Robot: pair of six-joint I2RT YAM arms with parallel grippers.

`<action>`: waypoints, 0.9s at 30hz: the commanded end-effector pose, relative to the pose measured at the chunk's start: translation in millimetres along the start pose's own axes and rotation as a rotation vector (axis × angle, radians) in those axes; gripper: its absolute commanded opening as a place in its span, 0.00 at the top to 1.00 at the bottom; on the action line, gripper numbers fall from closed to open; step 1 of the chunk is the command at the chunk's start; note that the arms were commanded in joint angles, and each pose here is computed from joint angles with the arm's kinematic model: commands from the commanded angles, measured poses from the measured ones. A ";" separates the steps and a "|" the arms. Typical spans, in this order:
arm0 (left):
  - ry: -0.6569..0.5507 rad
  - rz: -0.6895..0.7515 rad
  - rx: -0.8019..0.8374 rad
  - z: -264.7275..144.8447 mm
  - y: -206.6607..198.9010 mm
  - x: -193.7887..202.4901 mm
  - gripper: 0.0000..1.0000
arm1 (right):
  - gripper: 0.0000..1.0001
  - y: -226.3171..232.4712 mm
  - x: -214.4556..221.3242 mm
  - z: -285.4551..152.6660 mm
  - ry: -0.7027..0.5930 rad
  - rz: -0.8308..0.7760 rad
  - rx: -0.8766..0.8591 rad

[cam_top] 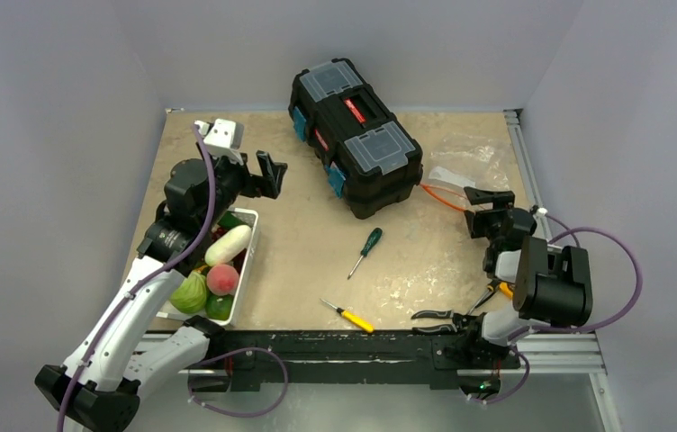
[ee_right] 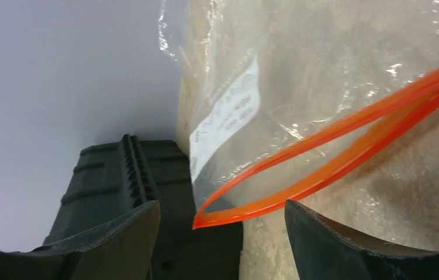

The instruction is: Place the food in the zip-top bag and seal the zipper

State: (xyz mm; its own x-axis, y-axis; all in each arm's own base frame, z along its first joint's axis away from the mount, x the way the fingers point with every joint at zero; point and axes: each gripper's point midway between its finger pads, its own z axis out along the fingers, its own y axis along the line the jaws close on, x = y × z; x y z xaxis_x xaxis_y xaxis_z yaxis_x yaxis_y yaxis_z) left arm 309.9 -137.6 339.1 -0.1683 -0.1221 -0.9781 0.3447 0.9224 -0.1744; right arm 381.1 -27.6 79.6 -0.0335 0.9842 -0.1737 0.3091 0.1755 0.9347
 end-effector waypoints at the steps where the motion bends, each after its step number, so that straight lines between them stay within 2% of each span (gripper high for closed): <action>1: -0.049 -0.018 0.039 -2.4 -10.5 -21.8 0.01 | 0.21 21.0 -7.8 -4.2 -0.014 -0.038 -0.023; 11: -0.040 -0.016 0.041 -0.3 -10.9 -19.0 0.01 | 0.21 8.8 -24.8 8.0 -0.093 0.076 0.087; 16: -0.030 -0.013 0.036 2.5 -9.6 -15.8 0.01 | 0.24 -1.9 -31.0 23.4 -0.119 0.120 0.108; 22: -0.017 -0.011 0.031 7.1 -8.7 -12.2 0.01 | 0.46 -6.7 -34.0 35.5 -0.129 0.140 0.093; 27: -0.014 -0.013 0.037 7.3 -9.8 -11.9 0.01 | 0.66 4.1 -39.6 36.0 -0.145 0.077 0.062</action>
State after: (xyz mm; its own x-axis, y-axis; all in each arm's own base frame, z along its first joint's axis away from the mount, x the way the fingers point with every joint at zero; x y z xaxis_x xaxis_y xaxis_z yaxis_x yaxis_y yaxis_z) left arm 316.8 -143.6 323.8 -0.2145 -0.1022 -0.9714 0.3506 0.9202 -0.1742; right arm 399.6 -52.6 43.1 0.0891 0.9926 -0.0830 0.4666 0.0320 0.8839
